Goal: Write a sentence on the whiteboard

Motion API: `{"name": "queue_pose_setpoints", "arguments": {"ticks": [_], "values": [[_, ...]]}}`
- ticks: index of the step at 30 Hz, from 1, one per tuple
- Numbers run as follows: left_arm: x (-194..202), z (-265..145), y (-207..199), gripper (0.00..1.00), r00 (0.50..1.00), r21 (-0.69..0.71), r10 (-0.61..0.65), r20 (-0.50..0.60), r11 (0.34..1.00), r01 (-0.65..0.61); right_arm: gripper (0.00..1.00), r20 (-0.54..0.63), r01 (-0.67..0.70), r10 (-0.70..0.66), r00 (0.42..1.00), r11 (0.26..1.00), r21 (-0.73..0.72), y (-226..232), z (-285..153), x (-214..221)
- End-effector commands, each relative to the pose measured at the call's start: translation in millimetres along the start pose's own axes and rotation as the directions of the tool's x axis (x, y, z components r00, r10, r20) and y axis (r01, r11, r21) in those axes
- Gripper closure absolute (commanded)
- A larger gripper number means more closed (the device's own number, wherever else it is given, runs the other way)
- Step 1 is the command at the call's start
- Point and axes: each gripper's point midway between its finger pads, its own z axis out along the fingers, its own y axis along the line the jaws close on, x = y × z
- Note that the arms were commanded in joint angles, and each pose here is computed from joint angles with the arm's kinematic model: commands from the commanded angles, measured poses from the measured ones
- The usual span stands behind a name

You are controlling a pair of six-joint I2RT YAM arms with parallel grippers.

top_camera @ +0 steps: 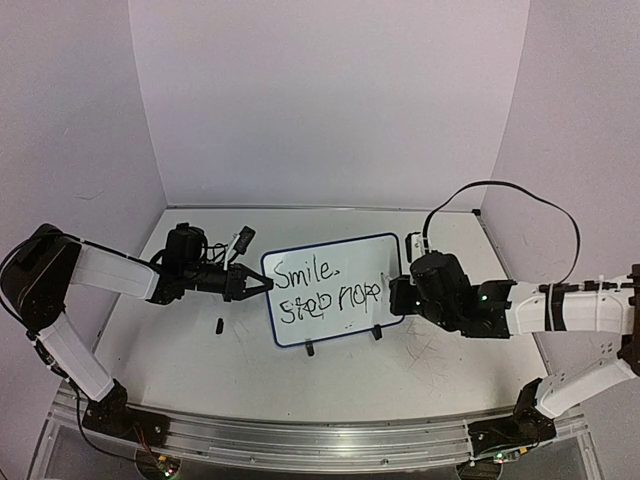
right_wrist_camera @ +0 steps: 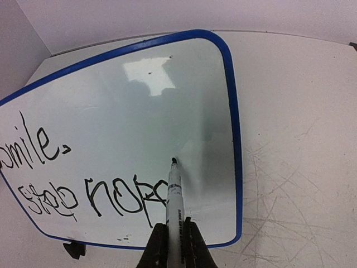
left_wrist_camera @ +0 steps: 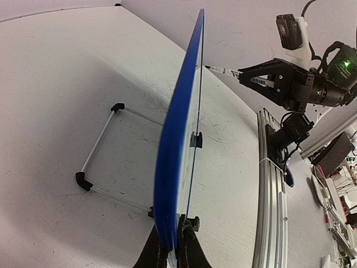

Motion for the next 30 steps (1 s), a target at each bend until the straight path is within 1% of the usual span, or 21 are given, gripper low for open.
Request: {"name": "queue_pose_setpoints", "arguments": {"ticks": [1, 19, 29, 30], "values": [[13.2, 2.0, 27.5, 1.0, 0.999, -0.129, -0.01, -0.04, 0.992, 0.005, 1.0, 0.07, -0.016, 0.015, 0.997, 1.0, 0.013, 3.0, 1.4, -26.3], [13.4, 2.6, 28.0, 1.0, 0.999, -0.129, -0.008, -0.042, 0.992, 0.003, 1.0, -0.032, 0.036, -0.037, 0.999, 0.999, -0.015, 5.2, 10.6, 4.3], [15.1, 2.8, 28.9, 1.0, 0.999, -0.131, -0.01, -0.045, 0.991, 0.004, 1.0, -0.107, 0.028, -0.029, 0.994, 1.0, -0.012, -4.0, 9.6, 31.3], [15.6, 2.8, 29.0, 1.0, 0.999, -0.131, -0.011, -0.046, 0.991, 0.005, 1.0, -0.128, 0.035, -0.035, 0.991, 0.999, -0.002, -7.7, 8.7, 37.4]]}}
